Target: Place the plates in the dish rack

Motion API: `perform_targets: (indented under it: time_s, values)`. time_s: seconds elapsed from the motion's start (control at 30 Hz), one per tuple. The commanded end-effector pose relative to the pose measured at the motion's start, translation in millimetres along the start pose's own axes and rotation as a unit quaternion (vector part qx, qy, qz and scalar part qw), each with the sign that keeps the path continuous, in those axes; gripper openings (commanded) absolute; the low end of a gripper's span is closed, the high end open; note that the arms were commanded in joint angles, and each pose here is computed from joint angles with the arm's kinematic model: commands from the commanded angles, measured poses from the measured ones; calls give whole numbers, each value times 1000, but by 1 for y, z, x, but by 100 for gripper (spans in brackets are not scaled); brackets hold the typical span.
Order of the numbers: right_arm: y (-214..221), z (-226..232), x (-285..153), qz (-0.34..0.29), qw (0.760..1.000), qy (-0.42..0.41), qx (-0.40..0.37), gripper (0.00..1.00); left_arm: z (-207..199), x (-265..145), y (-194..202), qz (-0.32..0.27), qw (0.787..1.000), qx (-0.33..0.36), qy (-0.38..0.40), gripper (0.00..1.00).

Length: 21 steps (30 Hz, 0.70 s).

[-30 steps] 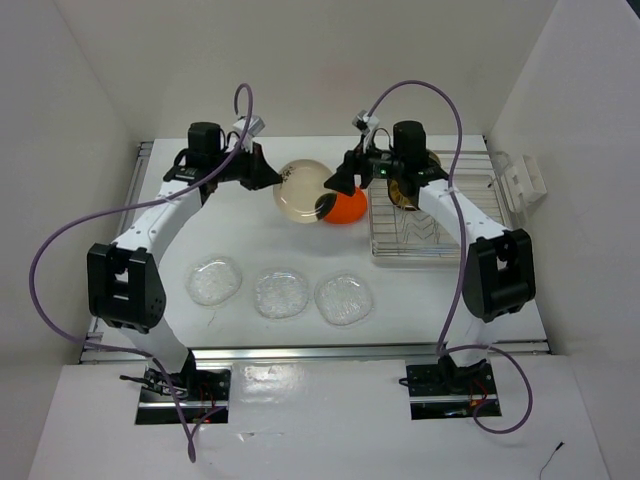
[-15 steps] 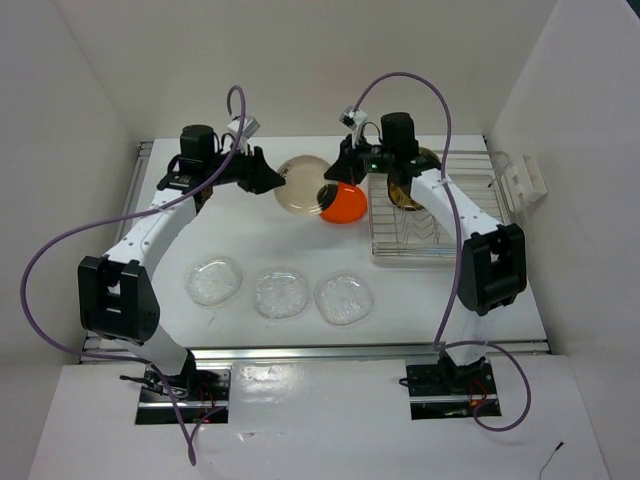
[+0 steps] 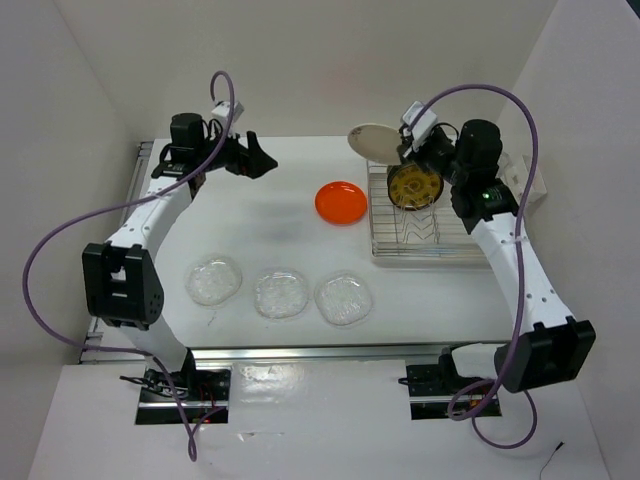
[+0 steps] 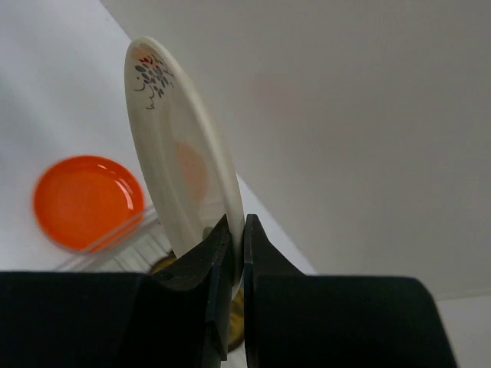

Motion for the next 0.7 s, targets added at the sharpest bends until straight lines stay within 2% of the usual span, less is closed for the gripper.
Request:
perform_targets:
  time_s: [0.0,0.03,0.13,0.17,0.23,0.43,0.67]
  values:
    - [15,-24,-11,38,988,40,-146,0,21,23,-7,-13,999,-22,-30,100]
    - [24,-21,-12,59,986,32,-154,0,32,36,7,2,998,-43,-35,100]
    - [42,-29,-19,103,976,45,-186,0,45,55,12,11,995,-89,-40,100]
    - [44,-33,-23,107,974,56,-193,0,50,69,29,30,992,-112,-46,100]
    - [55,-33,-25,116,968,59,-214,0,51,80,38,38,987,-145,-56,100]
    - [81,-47,-39,157,964,59,-208,0,42,118,59,45,983,-176,-39,100]
    - [96,-51,-34,158,957,39,-239,0,36,139,76,56,978,-200,-29,100]
Point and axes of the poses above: each gripper's point midway between its finger pads, its own x axis out along the fingers, its own z axis along the line the jaws close on, y = z × x, the point moved 6 cm from there along -x, back along the fingers, and after that the axes turned 6 degrees about x, right-handed, at the moved point
